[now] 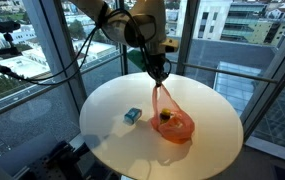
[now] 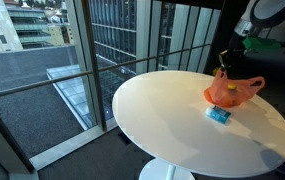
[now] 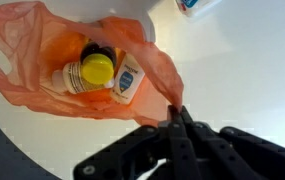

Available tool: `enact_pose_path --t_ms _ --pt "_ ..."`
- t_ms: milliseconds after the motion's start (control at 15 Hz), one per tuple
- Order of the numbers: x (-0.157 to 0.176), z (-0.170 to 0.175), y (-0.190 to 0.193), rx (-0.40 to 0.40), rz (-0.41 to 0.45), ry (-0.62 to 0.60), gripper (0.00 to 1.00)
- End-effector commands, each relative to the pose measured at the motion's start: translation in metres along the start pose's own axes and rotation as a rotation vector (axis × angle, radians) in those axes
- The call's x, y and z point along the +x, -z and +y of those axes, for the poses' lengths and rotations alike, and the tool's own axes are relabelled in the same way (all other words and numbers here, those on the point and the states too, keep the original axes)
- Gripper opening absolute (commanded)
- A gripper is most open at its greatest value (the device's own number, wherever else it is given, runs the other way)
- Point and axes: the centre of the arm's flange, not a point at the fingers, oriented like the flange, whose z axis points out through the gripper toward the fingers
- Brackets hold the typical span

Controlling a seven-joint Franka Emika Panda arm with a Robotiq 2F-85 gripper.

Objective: Put the bottle into the carrier bag

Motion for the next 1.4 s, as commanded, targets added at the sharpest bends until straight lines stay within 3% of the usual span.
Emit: enact_pose_path --t_ms 0,67,533,667,1333 --pt "-0.013 0.004 0.005 0.008 -0.007 0.019 0.29" --pt "-0.015 0.003 0.004 0.007 -0.013 0.021 0.32" --pt "-0.032 0.004 0.008 -0.004 -0.058 0.052 0.88" --pt "-0.041 0.006 0.015 -0.023 -0.091 0.072 1.00" --pt "-0.085 0.004 0.081 -0.143 -0.252 0.183 1.00"
